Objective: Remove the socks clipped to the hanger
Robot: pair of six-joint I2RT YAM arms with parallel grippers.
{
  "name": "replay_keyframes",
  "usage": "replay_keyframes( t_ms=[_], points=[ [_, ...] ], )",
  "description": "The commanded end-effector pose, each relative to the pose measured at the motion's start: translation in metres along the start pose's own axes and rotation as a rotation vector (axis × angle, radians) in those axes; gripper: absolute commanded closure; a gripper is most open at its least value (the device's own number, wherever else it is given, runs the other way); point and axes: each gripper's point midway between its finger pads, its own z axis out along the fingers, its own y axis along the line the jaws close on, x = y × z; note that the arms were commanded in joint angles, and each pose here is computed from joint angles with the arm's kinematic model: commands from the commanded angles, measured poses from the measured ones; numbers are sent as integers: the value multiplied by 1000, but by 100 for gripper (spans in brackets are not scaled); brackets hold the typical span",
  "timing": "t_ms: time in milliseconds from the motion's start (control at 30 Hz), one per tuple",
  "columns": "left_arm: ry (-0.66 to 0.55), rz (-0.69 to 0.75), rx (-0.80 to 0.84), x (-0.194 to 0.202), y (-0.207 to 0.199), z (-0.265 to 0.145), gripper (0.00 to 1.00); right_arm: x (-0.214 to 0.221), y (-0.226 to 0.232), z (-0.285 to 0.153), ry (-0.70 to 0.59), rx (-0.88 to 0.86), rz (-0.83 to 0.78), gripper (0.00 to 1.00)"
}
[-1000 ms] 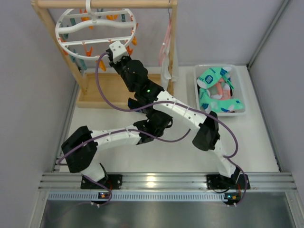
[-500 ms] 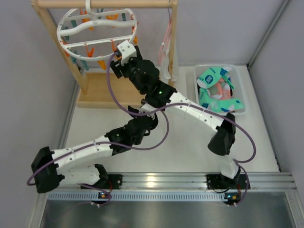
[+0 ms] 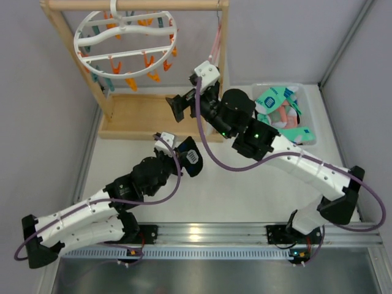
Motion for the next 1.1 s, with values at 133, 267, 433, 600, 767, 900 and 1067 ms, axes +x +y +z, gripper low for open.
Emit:
replay_keyframes(
  t_ms=[133,267,433,600,767,900,1067],
  points=[
    [106,-136,304,14,-52,-25,100,13,-45,-87,116,146,64,1],
    [171,-170,438,16,-81,-31,100,60,-75,-135,208,270,97,1],
    [171,-200,603,6,-119,-30,100,84,-123,-208,238,490,168,1],
    [182,-177,676,-8,-158,-10,100,98,-164,-274,220,700,224,1],
    [158,-122,728,-32,-203,9,100,98,-180,-311,215,774,230,1],
    [91,-76,740,-64,-238,48,100,86,-204,-351,142,900,260,1],
    [40,-49,747,-84,-272,104,100,63,-225,-394,13,975,335,1]
  ],
)
